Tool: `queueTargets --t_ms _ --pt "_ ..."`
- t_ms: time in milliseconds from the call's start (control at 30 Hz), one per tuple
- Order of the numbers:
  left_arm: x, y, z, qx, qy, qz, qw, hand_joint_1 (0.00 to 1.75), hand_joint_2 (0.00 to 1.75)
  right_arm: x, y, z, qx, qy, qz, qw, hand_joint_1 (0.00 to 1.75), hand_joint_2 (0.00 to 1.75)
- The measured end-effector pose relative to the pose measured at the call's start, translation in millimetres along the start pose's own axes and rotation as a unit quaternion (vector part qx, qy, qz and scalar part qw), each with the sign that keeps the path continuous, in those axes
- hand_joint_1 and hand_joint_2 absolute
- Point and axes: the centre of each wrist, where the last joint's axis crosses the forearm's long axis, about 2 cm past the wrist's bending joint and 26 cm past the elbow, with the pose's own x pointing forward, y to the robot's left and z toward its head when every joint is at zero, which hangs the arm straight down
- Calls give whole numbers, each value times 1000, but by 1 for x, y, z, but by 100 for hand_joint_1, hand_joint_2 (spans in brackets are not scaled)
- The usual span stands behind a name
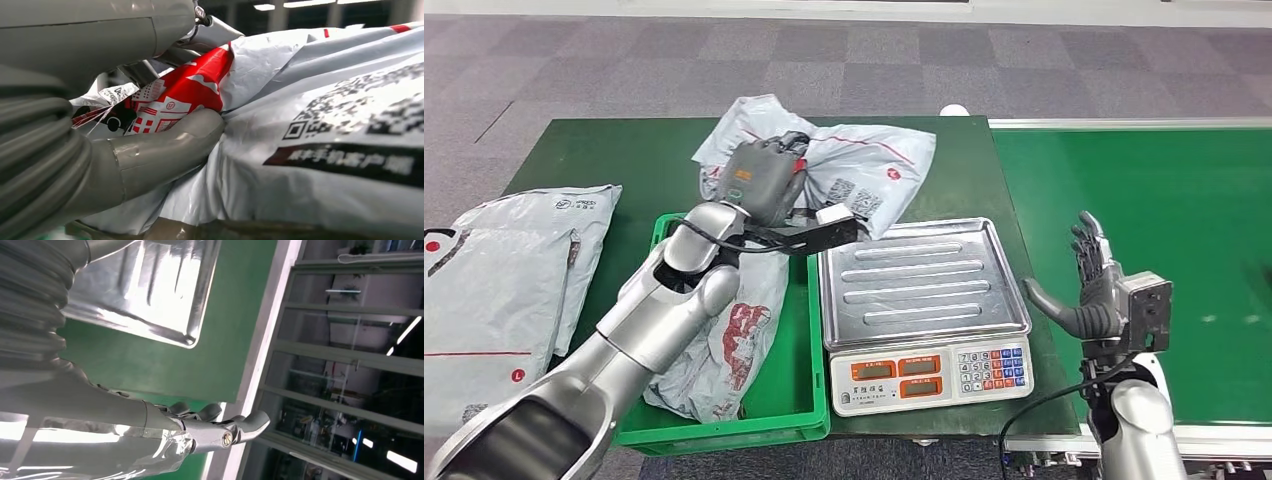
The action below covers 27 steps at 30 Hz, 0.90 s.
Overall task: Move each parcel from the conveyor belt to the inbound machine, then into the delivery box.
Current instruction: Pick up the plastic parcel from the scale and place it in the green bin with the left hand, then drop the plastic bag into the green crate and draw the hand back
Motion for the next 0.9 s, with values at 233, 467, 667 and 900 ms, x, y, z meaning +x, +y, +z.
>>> queueTargets --t_ms 233,467,667,900 --pt "-37 -14 40 -9 55 -82 995 175 175 5 -15 25 -15 8 9 1000 0 175" --pt "-43 -10 47 -3 60 -84 995 175 175 8 -17 27 -16 2 10 1000 0 175" --pt "-45 -8 49 0 62 -86 994 175 175 10 -17 27 -16 0 10 1000 0 175" --pt "-51 -17 68 -28 88 -151 984 175 175 11 -21 36 -19 5 16 1000 0 175"
